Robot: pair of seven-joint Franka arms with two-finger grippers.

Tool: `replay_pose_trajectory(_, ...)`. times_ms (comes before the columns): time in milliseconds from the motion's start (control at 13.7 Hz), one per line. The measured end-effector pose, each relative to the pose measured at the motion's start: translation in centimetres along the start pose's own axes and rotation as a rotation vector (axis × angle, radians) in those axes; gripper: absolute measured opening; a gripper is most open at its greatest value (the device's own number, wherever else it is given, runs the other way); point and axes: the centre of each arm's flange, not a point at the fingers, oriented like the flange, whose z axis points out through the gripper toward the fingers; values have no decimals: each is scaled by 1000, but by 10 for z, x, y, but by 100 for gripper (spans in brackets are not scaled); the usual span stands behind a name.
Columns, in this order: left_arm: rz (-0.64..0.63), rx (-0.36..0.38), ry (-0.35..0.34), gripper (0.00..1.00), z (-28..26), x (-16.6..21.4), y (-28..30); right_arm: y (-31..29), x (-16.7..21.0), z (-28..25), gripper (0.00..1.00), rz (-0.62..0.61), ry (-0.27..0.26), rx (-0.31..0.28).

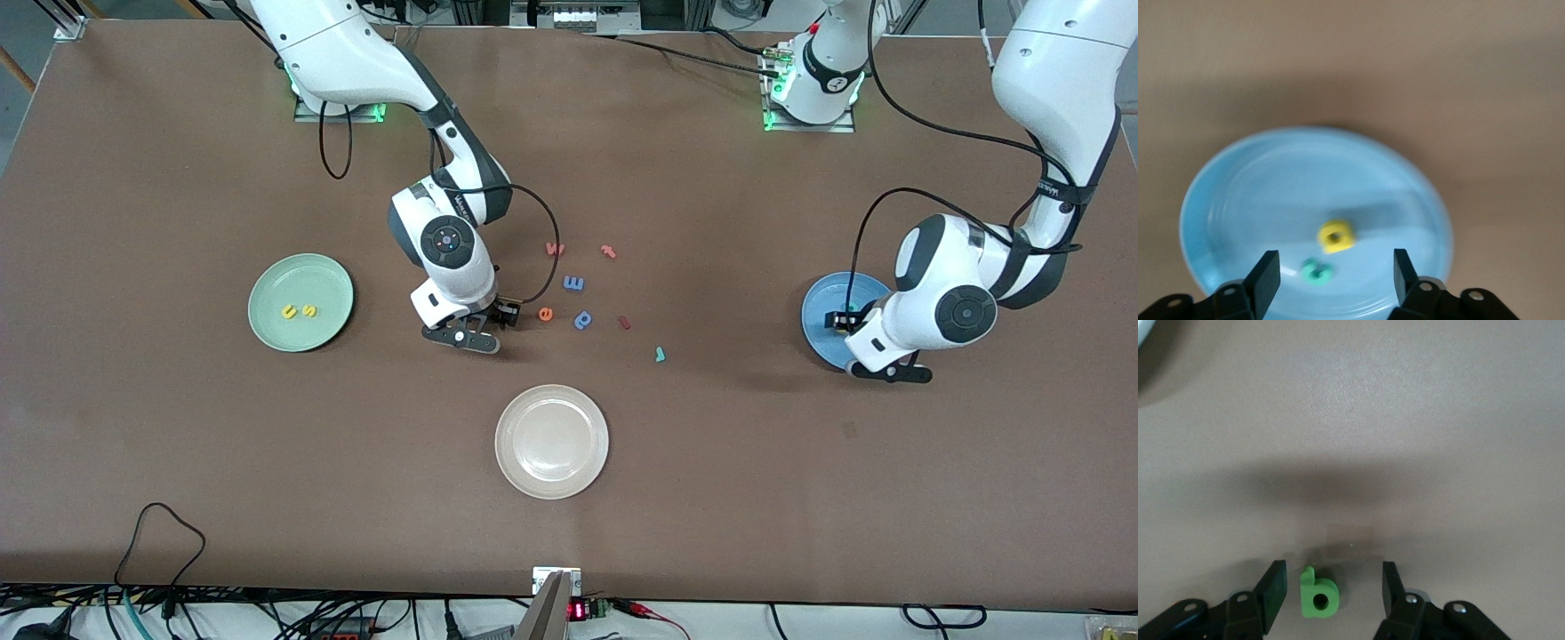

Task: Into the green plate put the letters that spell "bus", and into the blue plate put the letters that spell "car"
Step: 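Reach the green b with the right gripper while the left gripper reaches teal, then grip the green b with the right gripper while the left gripper grips teal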

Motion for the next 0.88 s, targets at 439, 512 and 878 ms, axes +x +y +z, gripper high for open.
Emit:
replay_pose_trajectory(439, -44, -59, 101, 56, -43, 32, 157, -3, -5, 5, 61, -7, -4, -4)
replay_pose_trajectory(512, -71, -67, 92, 49, -35, 32, 183, -4, -5, 5, 61, -8, -4, -4)
replay_pose_trajectory(878, -156, -108, 51, 48, 3, 44, 244, -14, -17, 7, 61, -30, -15, -1)
